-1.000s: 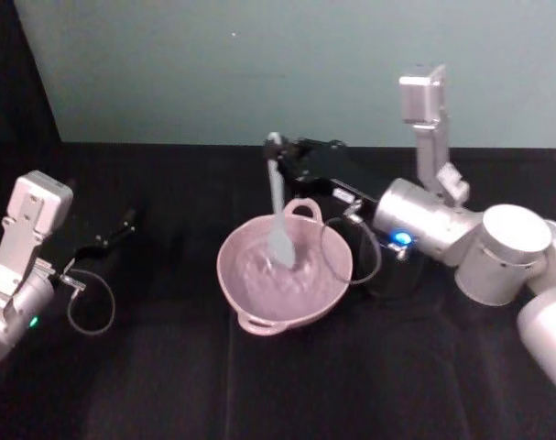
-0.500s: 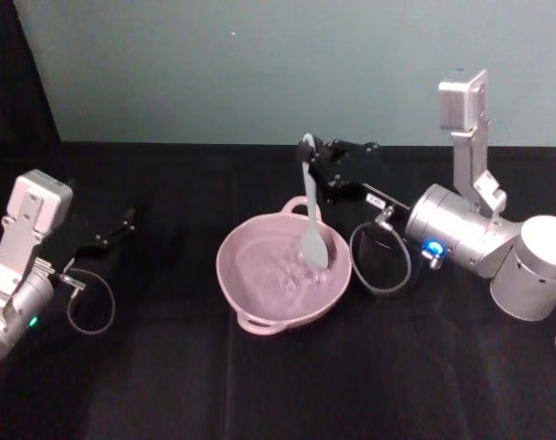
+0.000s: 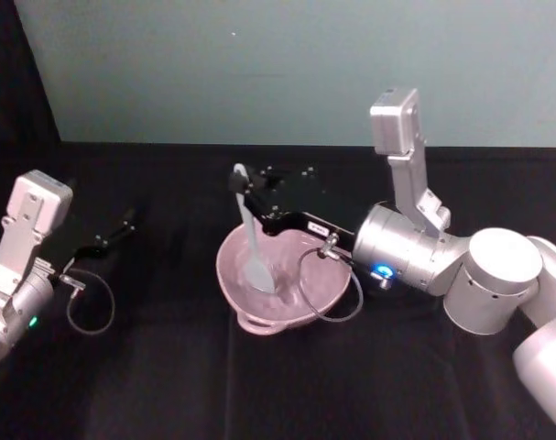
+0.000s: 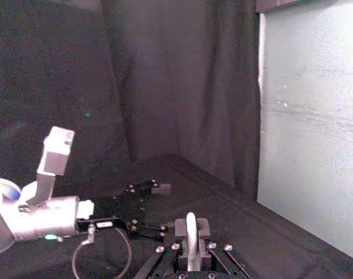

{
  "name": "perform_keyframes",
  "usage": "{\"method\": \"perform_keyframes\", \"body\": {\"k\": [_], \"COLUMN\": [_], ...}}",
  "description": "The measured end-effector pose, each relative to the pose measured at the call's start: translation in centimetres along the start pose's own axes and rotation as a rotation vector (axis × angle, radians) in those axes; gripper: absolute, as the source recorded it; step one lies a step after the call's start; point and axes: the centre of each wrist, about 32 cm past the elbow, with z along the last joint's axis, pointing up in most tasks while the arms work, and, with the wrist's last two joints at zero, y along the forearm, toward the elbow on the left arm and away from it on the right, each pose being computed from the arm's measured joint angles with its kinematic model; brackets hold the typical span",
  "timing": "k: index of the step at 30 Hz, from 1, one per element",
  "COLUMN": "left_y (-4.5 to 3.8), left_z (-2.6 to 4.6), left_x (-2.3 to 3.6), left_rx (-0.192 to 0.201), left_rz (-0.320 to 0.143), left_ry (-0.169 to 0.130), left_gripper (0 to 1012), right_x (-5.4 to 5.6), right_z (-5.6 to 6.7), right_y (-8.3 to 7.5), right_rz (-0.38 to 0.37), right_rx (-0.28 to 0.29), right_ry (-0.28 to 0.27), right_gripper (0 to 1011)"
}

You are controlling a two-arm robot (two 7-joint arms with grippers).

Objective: Use the one hand to pick up the spoon and stir the clear water in the bowl.

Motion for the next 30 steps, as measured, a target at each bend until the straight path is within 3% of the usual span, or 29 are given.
{"method": "perform_keyframes", "body": {"k": [6,13,16,18,20,26,30], "left_y": [0.00,0.00,0.00,0.00,0.00,0.00,0.00], "left_z": [0.00,0.00,0.00,0.00,0.00,0.00,0.00], "left_x": [0.00,0.00,0.00,0.00,0.00,0.00,0.00], "left_rx": [0.000,0.000,0.000,0.000,0.000,0.000,0.000], "left_rz": [0.000,0.000,0.000,0.000,0.000,0.000,0.000], "left_ry": [0.000,0.000,0.000,0.000,0.000,0.000,0.000], "left_gripper": [1011,1011,1010,1011,1011,1011,1011], "right_x": [-0.2,0.4,0.8,1.3,1.4,1.9,2.2], "right_z": [0.2,2.5,4.1,5.8,6.5,8.2,8.3], "right_y": [0.4,-0.8,-1.7,-3.0,-3.7,-6.7,-8.3], "right_rz": [0.011,-0.037,-0.073,-0.122,-0.148,-0.240,-0.291], "right_rx": [0.010,0.050,0.073,0.097,0.106,0.112,0.102], "right_ry": [0.000,-0.045,-0.071,-0.099,-0.109,-0.126,-0.117], "right_gripper": [110,110,110,110,110,110,110]}}
